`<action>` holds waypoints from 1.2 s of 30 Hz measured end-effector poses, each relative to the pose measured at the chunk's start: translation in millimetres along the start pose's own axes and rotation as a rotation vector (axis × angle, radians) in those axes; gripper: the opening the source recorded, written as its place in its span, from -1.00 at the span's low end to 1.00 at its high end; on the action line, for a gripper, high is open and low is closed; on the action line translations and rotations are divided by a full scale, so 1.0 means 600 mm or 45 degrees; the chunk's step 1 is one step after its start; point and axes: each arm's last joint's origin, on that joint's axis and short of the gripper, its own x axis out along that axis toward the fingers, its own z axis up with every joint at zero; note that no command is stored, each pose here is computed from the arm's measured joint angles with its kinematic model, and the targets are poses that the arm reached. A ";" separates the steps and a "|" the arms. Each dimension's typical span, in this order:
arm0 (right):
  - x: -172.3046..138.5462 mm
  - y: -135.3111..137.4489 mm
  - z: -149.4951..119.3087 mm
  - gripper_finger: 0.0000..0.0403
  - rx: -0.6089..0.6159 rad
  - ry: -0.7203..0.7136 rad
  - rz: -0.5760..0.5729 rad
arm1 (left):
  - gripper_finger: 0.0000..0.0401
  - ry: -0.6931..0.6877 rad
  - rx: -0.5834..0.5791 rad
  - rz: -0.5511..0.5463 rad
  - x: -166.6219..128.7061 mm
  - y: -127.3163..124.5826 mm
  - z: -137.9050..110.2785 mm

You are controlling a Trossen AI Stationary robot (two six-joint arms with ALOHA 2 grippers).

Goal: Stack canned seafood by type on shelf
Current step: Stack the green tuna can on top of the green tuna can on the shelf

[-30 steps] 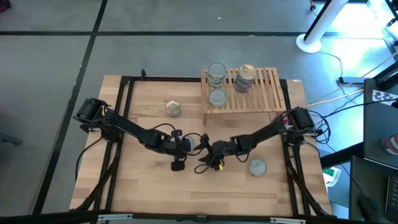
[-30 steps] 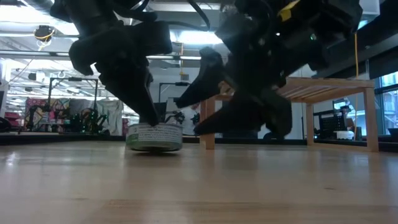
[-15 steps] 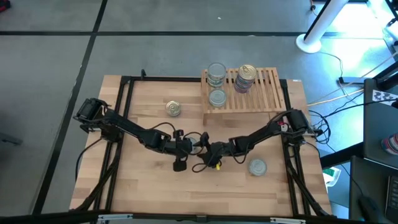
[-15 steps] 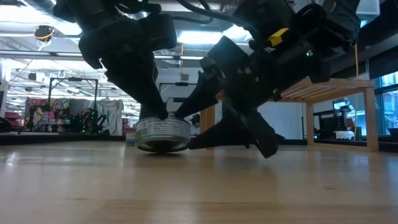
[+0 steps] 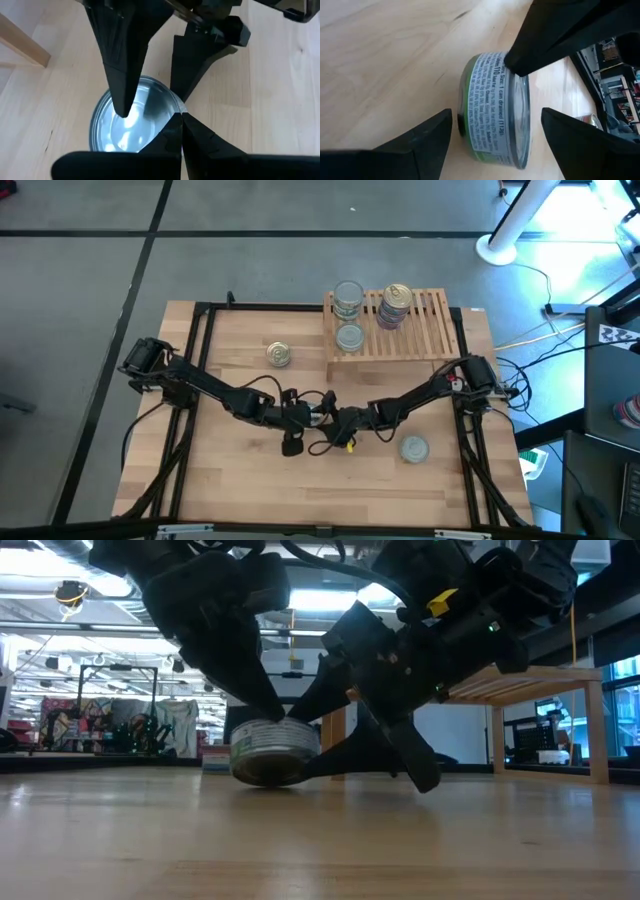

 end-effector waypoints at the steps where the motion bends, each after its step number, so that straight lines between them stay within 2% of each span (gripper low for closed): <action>1: 0.000 0.000 0.000 0.52 0.000 0.005 -0.006 | -1.00 -0.002 -0.001 -0.001 0.000 0.000 0.000; 7: 0.000 -0.001 -0.002 0.50 -0.001 0.047 -0.043 | -1.00 -0.042 -0.012 -0.014 0.000 -0.002 0.005; 10: 0.000 -0.001 -0.002 0.43 -0.002 0.048 -0.040 | -1.00 -0.045 -0.013 -0.015 0.000 -0.002 0.006; 22: -0.001 0.001 -0.003 -0.30 -0.010 0.051 -0.027 | -0.99 -0.056 -0.017 -0.010 -0.003 -0.002 0.008; 28: -0.001 0.002 -0.003 -0.30 -0.007 0.054 -0.024 | -0.97 -0.061 0.001 -0.016 -0.007 -0.001 0.010; 34: -0.003 0.000 -0.001 -0.26 -0.005 0.060 -0.036 | -0.73 -0.123 0.008 -0.049 -0.036 0.003 0.025; 36: -0.009 -0.004 0.005 -0.26 -0.006 0.084 -0.083 | -0.67 -0.131 0.043 -0.048 -0.051 0.007 0.028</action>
